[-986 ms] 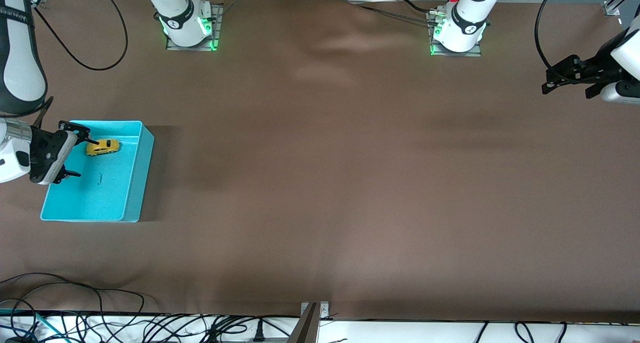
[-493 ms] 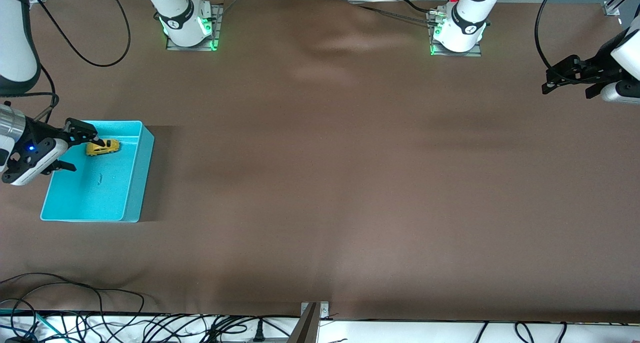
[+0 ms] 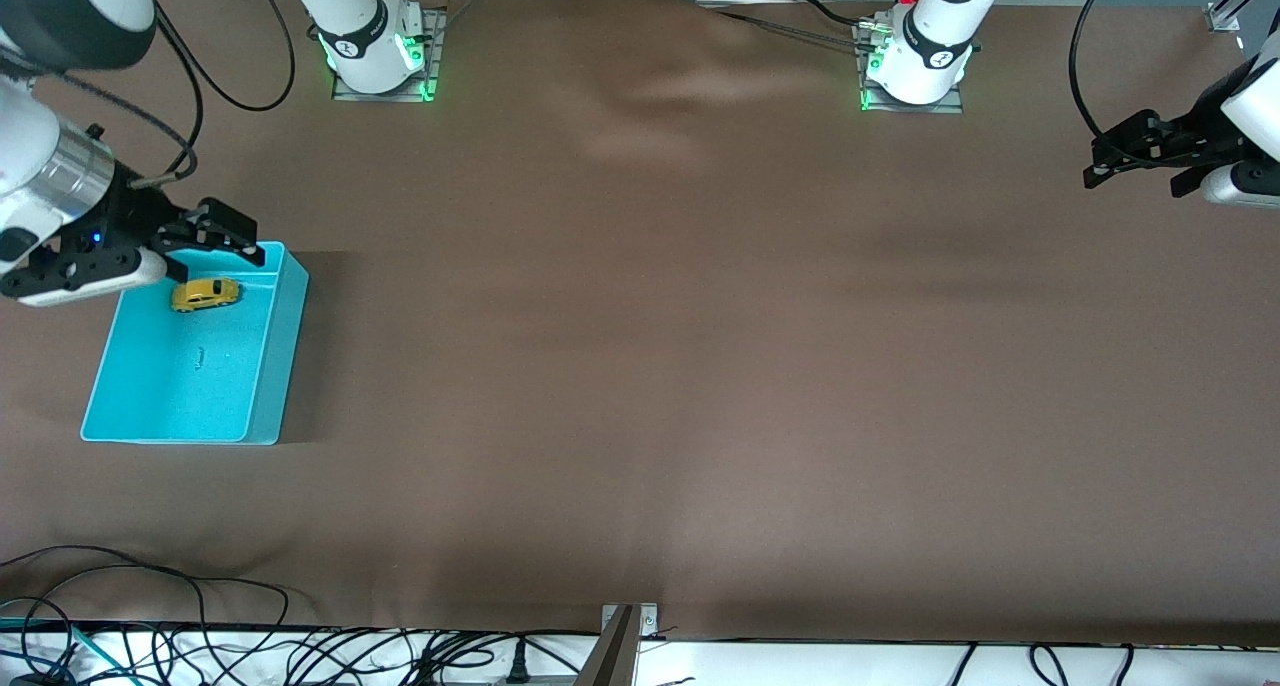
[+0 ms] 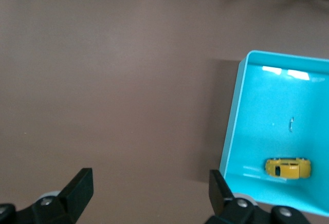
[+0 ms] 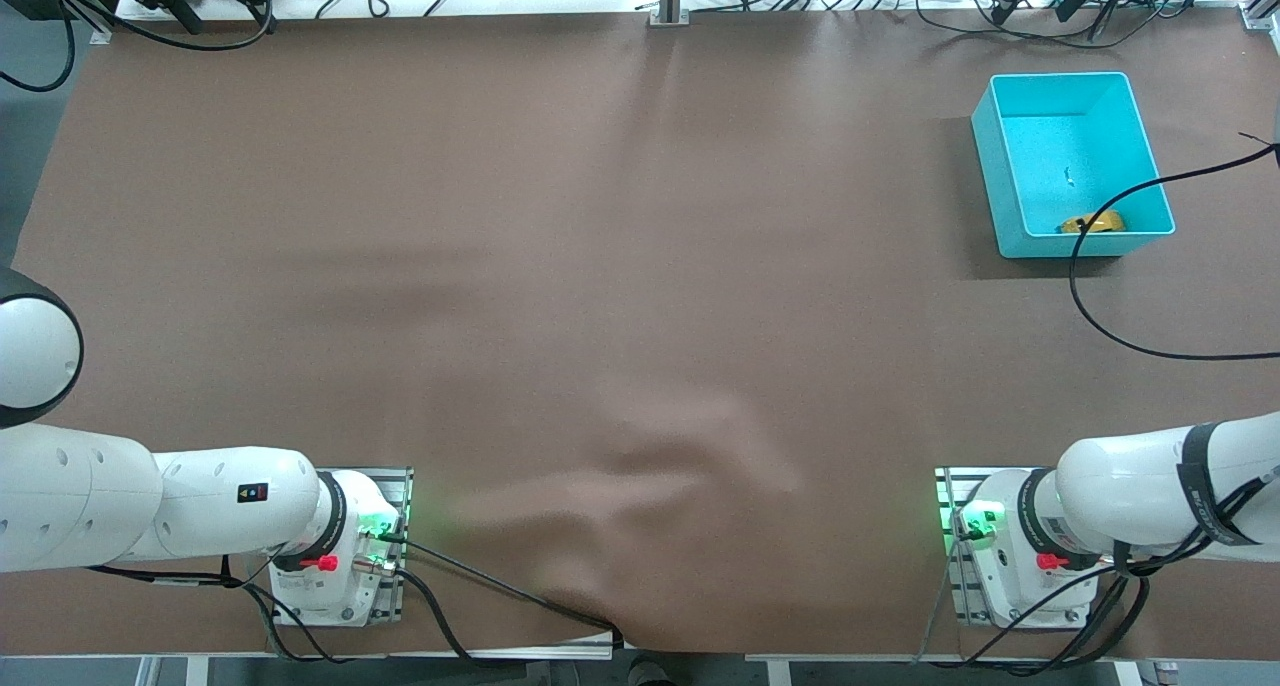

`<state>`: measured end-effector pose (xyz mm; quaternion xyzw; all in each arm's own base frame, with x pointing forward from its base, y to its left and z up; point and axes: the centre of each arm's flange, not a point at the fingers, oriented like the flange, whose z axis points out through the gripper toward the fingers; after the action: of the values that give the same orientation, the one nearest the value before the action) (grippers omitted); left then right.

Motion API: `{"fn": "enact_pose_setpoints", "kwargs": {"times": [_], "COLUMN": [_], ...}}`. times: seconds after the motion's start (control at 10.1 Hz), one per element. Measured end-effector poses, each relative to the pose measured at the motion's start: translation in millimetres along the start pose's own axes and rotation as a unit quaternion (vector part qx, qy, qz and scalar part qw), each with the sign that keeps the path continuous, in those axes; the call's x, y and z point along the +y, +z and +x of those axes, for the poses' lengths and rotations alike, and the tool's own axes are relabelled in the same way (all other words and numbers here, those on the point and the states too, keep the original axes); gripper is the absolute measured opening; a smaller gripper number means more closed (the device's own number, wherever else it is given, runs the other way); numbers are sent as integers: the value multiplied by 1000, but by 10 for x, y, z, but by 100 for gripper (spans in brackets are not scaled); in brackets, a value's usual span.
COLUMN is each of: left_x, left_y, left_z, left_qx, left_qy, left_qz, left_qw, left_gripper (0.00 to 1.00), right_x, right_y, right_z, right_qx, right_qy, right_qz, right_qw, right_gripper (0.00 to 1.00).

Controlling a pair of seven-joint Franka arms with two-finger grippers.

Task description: Wind up and store yellow beetle car

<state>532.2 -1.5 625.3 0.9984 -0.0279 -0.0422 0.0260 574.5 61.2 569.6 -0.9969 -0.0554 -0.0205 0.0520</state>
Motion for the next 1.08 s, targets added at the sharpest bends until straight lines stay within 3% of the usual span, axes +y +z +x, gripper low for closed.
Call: {"fn": "enact_pose_setpoints", "kwargs": {"times": [0.39, 1.08], "left_x": [0, 4], "left_y": [0, -1], "left_z": [0, 0], "left_qx": [0, 0], "left_qy": [0, 0], "left_qz": [0, 0], "left_qw": [1000, 1000], "left_gripper": [100, 100], "right_x": [-96, 58], "right_y": [-442, 54], "right_z": [-259, -56], "right_qx": [26, -20], "right_qy": [30, 44], "right_qz": [-22, -40], "right_qw": [999, 998], "right_gripper": [100, 100]}}
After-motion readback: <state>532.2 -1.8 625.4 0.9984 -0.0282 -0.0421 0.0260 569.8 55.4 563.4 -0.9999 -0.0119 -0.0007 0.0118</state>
